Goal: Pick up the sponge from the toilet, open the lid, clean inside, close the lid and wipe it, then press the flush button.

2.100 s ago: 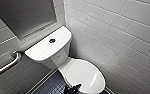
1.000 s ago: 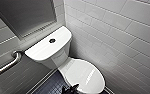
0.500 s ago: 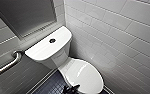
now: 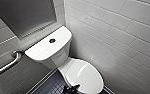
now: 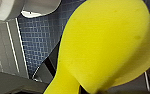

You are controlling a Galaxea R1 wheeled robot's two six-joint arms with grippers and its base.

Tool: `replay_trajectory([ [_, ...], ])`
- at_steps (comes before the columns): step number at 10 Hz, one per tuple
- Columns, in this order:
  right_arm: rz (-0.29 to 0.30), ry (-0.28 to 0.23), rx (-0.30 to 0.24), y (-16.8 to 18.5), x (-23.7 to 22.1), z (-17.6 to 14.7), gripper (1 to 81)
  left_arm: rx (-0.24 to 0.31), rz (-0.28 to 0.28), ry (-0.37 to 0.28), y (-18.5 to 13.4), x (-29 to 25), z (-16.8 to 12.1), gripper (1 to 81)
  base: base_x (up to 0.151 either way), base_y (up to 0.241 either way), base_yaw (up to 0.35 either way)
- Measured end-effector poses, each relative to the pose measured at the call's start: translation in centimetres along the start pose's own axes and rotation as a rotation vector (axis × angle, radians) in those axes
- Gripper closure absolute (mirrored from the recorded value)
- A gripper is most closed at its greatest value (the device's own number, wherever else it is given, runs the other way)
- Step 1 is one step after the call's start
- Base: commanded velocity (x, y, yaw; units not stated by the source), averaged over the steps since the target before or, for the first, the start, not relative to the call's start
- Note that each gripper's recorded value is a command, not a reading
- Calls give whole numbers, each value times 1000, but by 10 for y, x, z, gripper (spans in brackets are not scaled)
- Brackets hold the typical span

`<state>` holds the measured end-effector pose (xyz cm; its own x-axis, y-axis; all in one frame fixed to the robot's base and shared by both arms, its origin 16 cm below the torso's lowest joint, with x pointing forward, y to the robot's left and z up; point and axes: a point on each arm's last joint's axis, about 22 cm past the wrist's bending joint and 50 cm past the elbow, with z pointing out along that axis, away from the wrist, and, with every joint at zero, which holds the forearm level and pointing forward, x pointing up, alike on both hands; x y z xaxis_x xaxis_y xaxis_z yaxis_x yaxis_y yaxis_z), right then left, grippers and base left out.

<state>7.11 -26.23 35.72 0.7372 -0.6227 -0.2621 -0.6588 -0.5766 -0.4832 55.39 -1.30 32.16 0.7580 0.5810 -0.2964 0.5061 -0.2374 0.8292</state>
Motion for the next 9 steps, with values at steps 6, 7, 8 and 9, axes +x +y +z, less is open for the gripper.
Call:
replay_trajectory([
  [6,3,-3,3,-2,-2,2,811,-63,-108,-34,26,1,-21,10,0,0,0],
  [7,3,-3,3,-2,-2,2,811,-78,-119,-39,30,2,-25,10,0,0,0],
  [8,2,-2,3,-2,-2,2,811,-91,-124,-47,35,1,-28,10,0,0,0],
  [9,3,-2,3,-2,-2,2,811,-101,-123,-53,39,1,-32,10,0,0,0],
])
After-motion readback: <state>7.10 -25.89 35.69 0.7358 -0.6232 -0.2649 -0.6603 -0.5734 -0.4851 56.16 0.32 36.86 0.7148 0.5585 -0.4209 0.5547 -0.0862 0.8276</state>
